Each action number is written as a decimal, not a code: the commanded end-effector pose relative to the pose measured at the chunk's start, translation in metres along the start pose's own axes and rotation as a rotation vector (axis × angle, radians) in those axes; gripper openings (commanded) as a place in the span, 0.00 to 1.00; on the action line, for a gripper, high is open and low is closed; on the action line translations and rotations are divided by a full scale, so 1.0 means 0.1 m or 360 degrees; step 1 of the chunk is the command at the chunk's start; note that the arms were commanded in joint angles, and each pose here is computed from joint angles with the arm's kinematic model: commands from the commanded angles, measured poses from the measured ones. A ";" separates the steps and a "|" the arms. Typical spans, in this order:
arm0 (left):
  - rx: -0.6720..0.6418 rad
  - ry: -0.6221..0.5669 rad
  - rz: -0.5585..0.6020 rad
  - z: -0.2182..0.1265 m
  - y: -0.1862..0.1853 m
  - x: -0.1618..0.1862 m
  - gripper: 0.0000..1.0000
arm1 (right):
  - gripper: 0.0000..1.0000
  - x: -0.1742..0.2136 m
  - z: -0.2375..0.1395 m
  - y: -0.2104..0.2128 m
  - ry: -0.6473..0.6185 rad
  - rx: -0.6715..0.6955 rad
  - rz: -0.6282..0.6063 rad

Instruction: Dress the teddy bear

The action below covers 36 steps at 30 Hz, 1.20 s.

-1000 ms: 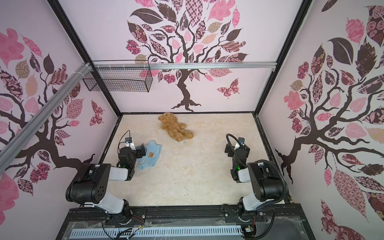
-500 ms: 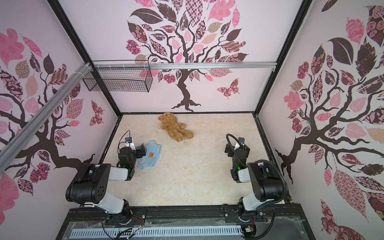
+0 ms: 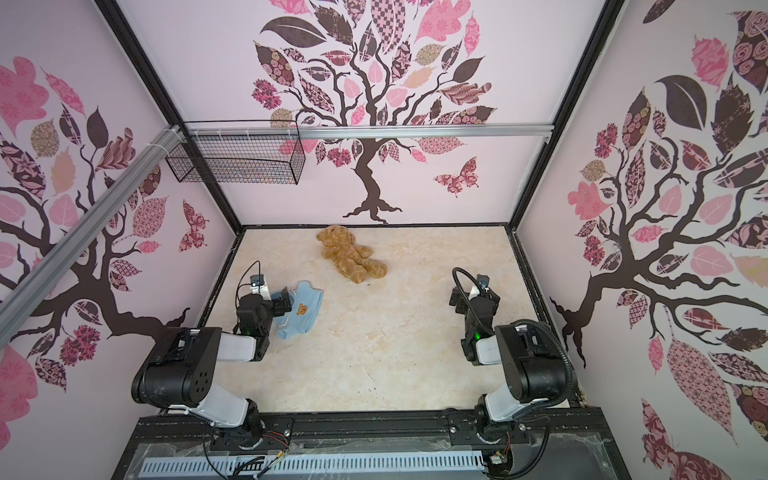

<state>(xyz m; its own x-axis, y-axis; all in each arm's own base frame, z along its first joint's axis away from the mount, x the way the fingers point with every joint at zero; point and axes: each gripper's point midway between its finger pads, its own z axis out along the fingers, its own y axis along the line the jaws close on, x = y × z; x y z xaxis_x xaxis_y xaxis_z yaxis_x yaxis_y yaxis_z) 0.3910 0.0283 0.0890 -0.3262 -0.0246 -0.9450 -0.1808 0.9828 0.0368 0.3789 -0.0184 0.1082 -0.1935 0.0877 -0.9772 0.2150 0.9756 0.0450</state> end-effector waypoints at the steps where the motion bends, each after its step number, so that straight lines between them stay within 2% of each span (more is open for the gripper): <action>1: 0.0010 -0.0051 -0.0024 0.03 -0.01 -0.14 0.97 | 1.00 -0.06 0.01 0.01 -0.0037 0.0007 0.0031; 9: 0.0017 -0.0055 -0.0022 0.02 -0.01 -0.15 0.97 | 1.00 -0.18 -0.07 0.05 -0.0113 -0.0036 0.0014; 11: -0.0007 -0.0076 -0.0030 0.02 0.01 -0.19 0.97 | 1.00 -0.25 -0.10 0.04 -0.0065 -0.0014 0.0019; 12: -0.0061 -0.0093 -0.0050 0.03 0.07 -0.26 0.97 | 1.00 -0.30 -0.10 0.01 -0.0029 0.0019 0.0047; 15: -0.0284 0.0078 -0.0139 -0.02 0.30 -0.42 0.97 | 1.00 -0.57 -0.15 -0.09 -0.0023 0.0133 0.0235; 17: -0.0396 0.0139 -0.0231 -0.10 0.41 -0.50 0.97 | 1.00 -0.81 -0.25 -0.07 -0.0082 0.0094 0.0333; 20: -0.0416 0.0226 -0.0412 -0.20 0.42 -0.54 0.97 | 1.00 -1.05 -0.47 0.03 -0.0126 -0.0061 0.0509; 21: -0.0354 0.0257 -0.0472 -0.22 0.35 -0.54 0.97 | 1.00 -1.11 -0.53 0.12 -0.0135 -0.0162 0.0554; 24: 0.0104 0.0255 -0.0703 -0.24 -0.14 -0.65 0.97 | 0.97 -1.16 -0.68 0.53 -0.0038 -0.0503 0.0614; 26: 0.0376 0.0225 -0.0908 -0.25 -0.47 -0.80 0.96 | 0.97 -1.11 -0.75 0.90 0.0095 -0.0641 0.0514; 27: 0.0479 0.0234 -0.0946 -0.26 -0.62 -0.85 0.95 | 0.97 -1.09 -0.78 1.08 0.0136 -0.0704 0.0448; 32: 0.0675 0.0398 -0.0854 -0.17 -1.33 -0.98 0.95 | 0.97 -0.88 -0.97 1.95 0.0335 -0.1036 0.0230; 36: 0.0751 0.0545 -0.0823 0.01 -1.77 -0.94 0.96 | 0.97 -0.75 -1.01 2.21 0.0406 -0.1172 0.0279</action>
<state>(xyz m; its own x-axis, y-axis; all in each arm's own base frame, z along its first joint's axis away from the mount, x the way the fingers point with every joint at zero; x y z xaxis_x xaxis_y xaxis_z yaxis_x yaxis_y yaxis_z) 0.4407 -0.1195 0.1612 -0.5503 -0.4723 -0.6886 -0.0234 0.8331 -0.5527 0.3443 0.1979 0.2184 -0.4034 0.2134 -0.8898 -0.3793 0.8459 0.3749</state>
